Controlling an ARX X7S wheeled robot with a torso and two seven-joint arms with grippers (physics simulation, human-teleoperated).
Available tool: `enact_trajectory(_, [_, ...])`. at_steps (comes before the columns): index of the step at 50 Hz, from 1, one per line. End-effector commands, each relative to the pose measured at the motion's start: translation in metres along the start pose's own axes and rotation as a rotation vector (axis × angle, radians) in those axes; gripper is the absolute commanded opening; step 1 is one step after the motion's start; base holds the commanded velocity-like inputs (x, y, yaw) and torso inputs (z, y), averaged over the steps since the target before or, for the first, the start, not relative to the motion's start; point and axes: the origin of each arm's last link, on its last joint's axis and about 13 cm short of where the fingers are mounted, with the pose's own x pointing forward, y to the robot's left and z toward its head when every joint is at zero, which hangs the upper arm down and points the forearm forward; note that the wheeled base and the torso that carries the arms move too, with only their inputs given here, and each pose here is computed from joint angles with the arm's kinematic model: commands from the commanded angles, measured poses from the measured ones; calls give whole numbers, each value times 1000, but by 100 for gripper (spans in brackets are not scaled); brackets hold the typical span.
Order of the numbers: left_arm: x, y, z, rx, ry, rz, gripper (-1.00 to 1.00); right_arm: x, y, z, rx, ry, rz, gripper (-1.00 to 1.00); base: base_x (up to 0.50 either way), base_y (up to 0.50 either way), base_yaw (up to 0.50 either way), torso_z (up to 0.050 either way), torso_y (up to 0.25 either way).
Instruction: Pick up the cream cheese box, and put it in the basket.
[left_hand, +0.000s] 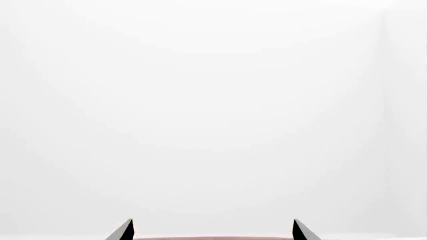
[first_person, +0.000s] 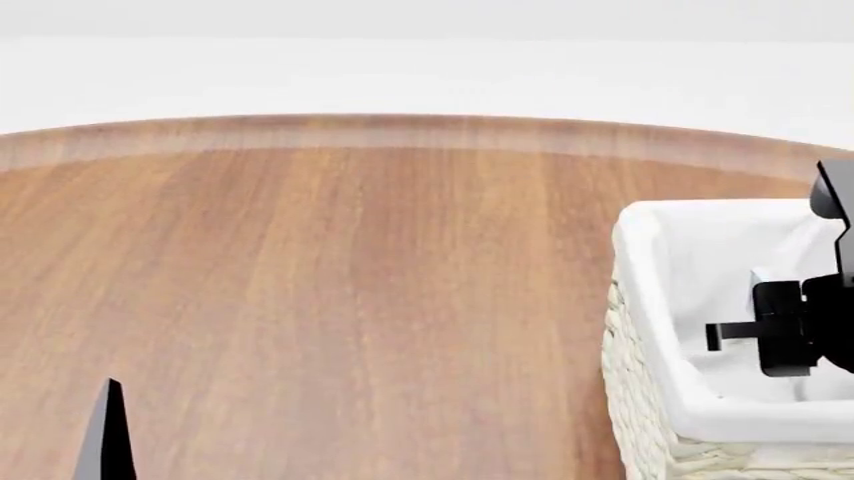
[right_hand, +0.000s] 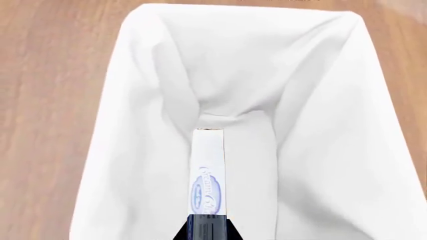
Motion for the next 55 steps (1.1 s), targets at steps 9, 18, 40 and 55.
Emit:
enact_trajectory(9, [0,0,-1,-1,1,-3,100,-13,-2,7,-34,-33,10,-100,0,0,0,0,1])
enact_trajectory(18, [0,0,0,1,0,-4,100,-8,-3,4,-44,-33,2,100,0,0,0,0,0])
enact_trajectory(40, [0,0,1,1,-1,-3,100,-15,-5,11,-54,-71,-17,100,0,0,0,0,0])
enact_trajectory(55, [-1,0,0,0,-1,-5,100,-55,13,47,-178,-357,-44,100,0,0,0,0,0])
